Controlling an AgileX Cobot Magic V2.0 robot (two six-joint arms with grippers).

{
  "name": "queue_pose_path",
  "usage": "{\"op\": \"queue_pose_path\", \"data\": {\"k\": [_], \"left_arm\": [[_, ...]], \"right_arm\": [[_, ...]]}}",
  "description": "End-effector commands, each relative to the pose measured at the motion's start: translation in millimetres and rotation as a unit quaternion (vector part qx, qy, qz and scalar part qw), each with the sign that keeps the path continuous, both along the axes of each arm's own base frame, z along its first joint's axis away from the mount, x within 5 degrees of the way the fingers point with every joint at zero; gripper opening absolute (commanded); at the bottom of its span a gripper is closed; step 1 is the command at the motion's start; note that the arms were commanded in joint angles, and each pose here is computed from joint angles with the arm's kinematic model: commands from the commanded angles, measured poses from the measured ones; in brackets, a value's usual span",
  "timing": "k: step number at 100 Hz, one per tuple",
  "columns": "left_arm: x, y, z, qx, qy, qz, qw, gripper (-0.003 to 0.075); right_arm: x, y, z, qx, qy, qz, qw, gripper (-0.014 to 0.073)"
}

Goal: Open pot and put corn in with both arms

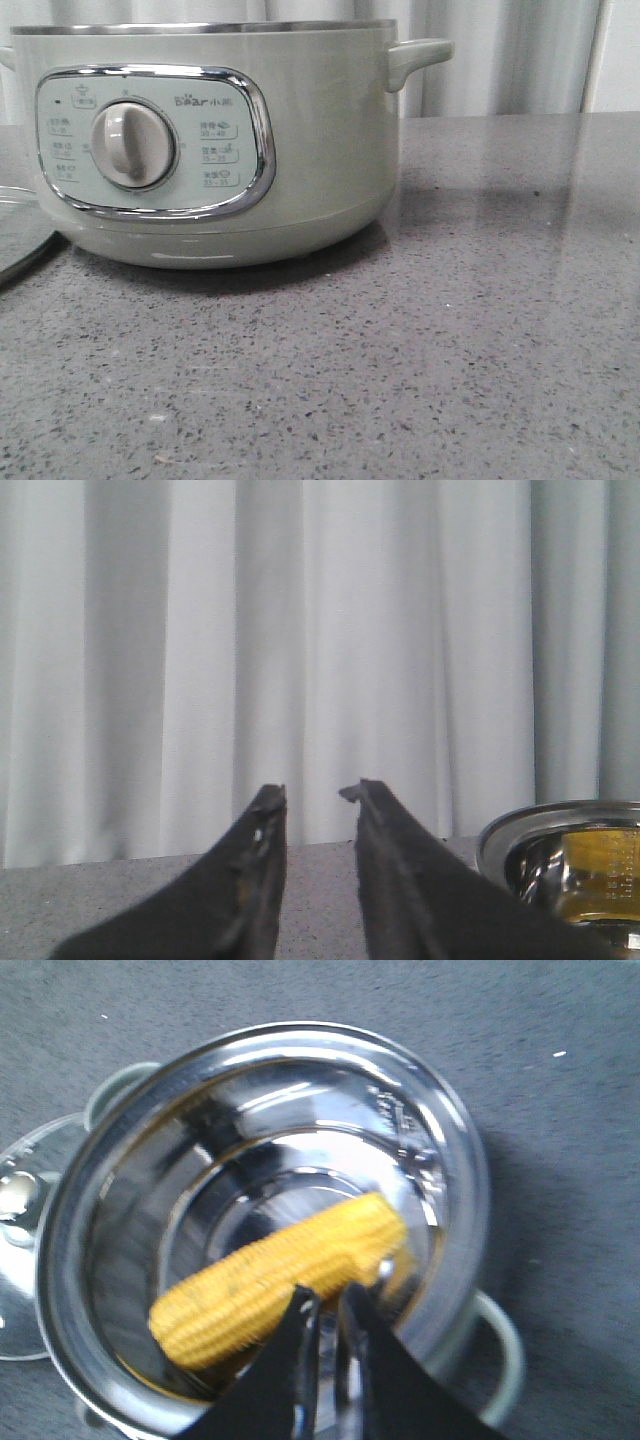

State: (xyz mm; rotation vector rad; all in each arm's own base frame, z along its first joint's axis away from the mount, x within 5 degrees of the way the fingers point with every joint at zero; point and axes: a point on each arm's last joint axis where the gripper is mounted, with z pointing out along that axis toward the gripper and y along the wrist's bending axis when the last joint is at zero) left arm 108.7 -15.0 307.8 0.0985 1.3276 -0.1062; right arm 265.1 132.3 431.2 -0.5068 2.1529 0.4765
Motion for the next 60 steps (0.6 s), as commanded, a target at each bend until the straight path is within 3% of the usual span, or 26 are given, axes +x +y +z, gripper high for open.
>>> {"op": "queue_pose_path", "data": {"k": [1, 8, 37, 60], "left_arm": [[-8.2, 0.9, 16.4, -0.008, -0.037, -0.002, 0.999, 0.002], [-13.5, 1.7, 14.6, -0.007, -0.024, -0.002, 1.0, -0.002], [-44.0, 5.9, 18.7, -0.02, -0.052, -0.006, 0.998, -0.002], [-60.5, 8.1, 5.8, -0.019, -0.008, -0.007, 1.0, -0.002]], "right_arm": [[-20.4, -14.1, 22.2, -0.009, -0.07, -0.01, 0.997, -0.0074], [-29.3, -20.6, 18.4, -0.017, -0.088, -0.018, 0.996, -0.0074], [-79.2, -45.9, -12.5, -0.014, -0.133, -0.036, 0.99, -0.0074], [-118.5, -67.7, -48.7, -0.017, -0.209, -0.053, 0.976, -0.0074]]}}
